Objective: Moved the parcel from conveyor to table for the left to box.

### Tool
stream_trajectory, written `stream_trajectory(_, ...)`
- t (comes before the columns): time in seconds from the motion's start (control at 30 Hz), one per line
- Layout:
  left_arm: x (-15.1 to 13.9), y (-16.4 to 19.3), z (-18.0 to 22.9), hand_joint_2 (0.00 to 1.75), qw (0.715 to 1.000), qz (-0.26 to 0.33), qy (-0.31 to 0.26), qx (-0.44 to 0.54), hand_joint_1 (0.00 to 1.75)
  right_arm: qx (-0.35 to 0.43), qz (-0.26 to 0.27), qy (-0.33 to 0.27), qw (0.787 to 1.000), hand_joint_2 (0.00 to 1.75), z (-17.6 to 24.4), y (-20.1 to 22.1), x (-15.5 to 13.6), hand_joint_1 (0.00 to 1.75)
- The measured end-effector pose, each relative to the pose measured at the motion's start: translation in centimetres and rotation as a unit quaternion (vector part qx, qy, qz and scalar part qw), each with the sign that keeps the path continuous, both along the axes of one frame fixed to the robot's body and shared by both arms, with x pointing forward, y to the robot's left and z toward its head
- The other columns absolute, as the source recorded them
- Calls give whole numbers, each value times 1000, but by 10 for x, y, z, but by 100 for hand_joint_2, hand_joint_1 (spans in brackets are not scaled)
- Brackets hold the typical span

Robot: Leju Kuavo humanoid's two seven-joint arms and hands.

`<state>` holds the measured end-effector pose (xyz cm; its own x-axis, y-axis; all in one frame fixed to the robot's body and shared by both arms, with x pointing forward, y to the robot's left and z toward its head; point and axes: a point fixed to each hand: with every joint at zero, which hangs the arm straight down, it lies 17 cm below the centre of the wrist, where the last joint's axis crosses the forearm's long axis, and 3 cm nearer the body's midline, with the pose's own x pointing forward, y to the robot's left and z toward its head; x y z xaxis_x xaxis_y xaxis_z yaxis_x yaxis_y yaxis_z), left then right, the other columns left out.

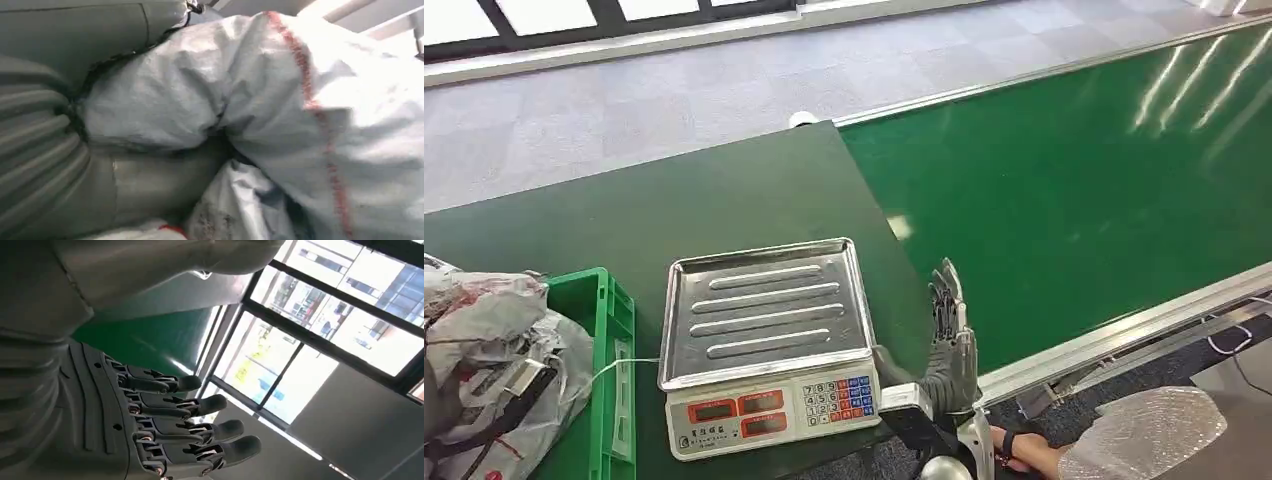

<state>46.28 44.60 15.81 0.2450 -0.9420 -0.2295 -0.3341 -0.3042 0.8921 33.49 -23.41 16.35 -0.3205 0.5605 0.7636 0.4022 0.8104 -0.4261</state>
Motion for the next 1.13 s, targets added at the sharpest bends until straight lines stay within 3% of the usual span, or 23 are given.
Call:
stream_trajectory(0.13, 2, -14, 5, 0, 998, -44, -13, -46, 0, -7, -6, 6, 1000, 175, -2, -1, 0, 0)
stream_trajectory(0.2, 2, -33, 10, 0, 981, -96, -24, -170, 0, -12, -10, 8, 1000, 175, -2, -2, -2, 0)
stream_trajectory(0.27, 0, -44, 17, 0, 914, -138, -57, -377, 0, -16, -12, 8, 1000, 175, -2, -2, -3, 0)
stream_trajectory(0.33, -11, -49, 28, 0, 814, -179, -110, -541, 0, -19, -12, 8, 1000, 175, -2, -1, -3, 0)
stream_trajectory(0.43, -35, -61, 45, 0, 722, -222, -167, -634, 0, -23, -10, 9, 1000, 175, -3, 1, -4, 0)
stream_trajectory(0.47, -45, -63, 51, 0, 700, -231, -190, -648, 0, -24, -10, 10, 1000, 175, -3, 1, -4, 0)
stream_trajectory(0.6, -74, -61, 80, 0, 675, -247, -273, -640, 0, -28, -14, 12, 999, 175, -3, 1, -5, 0)
stream_trajectory(0.63, -80, -62, 85, 0, 651, -253, -292, -653, 0, -28, -18, 11, 999, 175, -2, 0, -5, 0)
stream_trajectory(0.8, -91, -73, 97, 0, 595, -277, -317, -684, 0, -27, -24, 11, 999, 175, -2, -1, -8, 0)
stream_trajectory(1.0, -104, -88, 119, 0, 465, -333, -343, -745, 0, -24, -34, 3, 999, 175, 1, -5, -14, 0)
stream_trajectory(1.1, -111, -101, 125, 0, 390, -361, -330, -780, 0, -20, -37, -9, 999, 175, 8, -10, -18, 0)
stream_trajectory(1.13, -114, -106, 124, 0, 352, -370, -321, -797, 0, -10, -43, -16, 999, 175, 12, -17, -20, 0)
